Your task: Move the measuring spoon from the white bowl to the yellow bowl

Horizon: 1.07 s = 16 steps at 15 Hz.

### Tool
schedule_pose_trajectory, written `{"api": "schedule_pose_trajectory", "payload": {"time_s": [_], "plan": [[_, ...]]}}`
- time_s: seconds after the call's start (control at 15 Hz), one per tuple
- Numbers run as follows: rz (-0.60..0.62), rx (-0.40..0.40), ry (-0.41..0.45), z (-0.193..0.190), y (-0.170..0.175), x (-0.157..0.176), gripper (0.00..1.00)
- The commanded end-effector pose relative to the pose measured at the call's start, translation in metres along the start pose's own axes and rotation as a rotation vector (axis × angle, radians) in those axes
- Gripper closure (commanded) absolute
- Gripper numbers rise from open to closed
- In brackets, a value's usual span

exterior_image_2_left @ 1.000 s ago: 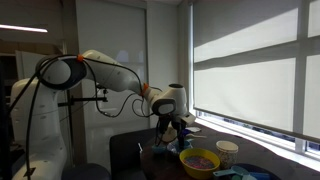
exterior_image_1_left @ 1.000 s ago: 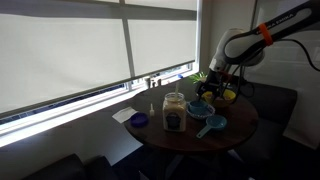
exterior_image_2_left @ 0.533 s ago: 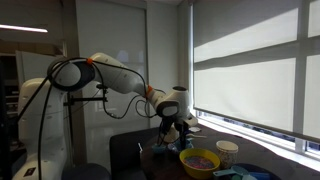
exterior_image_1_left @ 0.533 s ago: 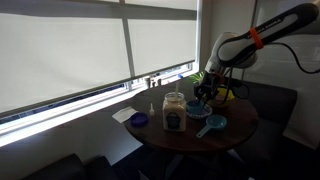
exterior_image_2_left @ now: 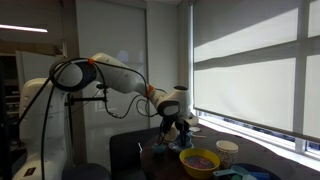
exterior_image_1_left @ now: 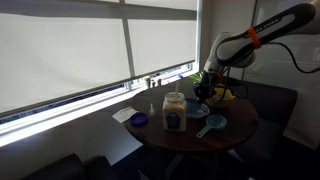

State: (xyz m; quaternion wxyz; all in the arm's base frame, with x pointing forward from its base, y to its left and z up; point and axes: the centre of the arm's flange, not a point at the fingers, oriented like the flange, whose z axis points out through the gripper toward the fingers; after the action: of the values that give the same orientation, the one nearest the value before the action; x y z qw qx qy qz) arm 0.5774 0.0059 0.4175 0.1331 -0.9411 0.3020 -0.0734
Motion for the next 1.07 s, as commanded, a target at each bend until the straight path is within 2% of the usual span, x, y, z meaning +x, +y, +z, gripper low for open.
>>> {"api": "schedule_pose_trajectory", "payload": {"time_s": [0.0, 0.4, 0.47, 0.67, 0.8, 1.0], "plan": [[0.031, 0.090, 0.113, -0.041, 0.006, -0.014, 0.99], [0.225, 0.157, 0.370, -0.103, 0.046, -0.017, 0.99], [0.272, 0.120, 0.372, -0.107, 0.057, -0.019, 0.99], [0.344, -0.028, 0.246, -0.094, 0.094, -0.025, 0.99], [0.375, -0.084, 0.167, -0.084, 0.111, -0.035, 0.99], [0.517, -0.113, 0.195, -0.086, 0.134, -0.041, 0.99]]}}
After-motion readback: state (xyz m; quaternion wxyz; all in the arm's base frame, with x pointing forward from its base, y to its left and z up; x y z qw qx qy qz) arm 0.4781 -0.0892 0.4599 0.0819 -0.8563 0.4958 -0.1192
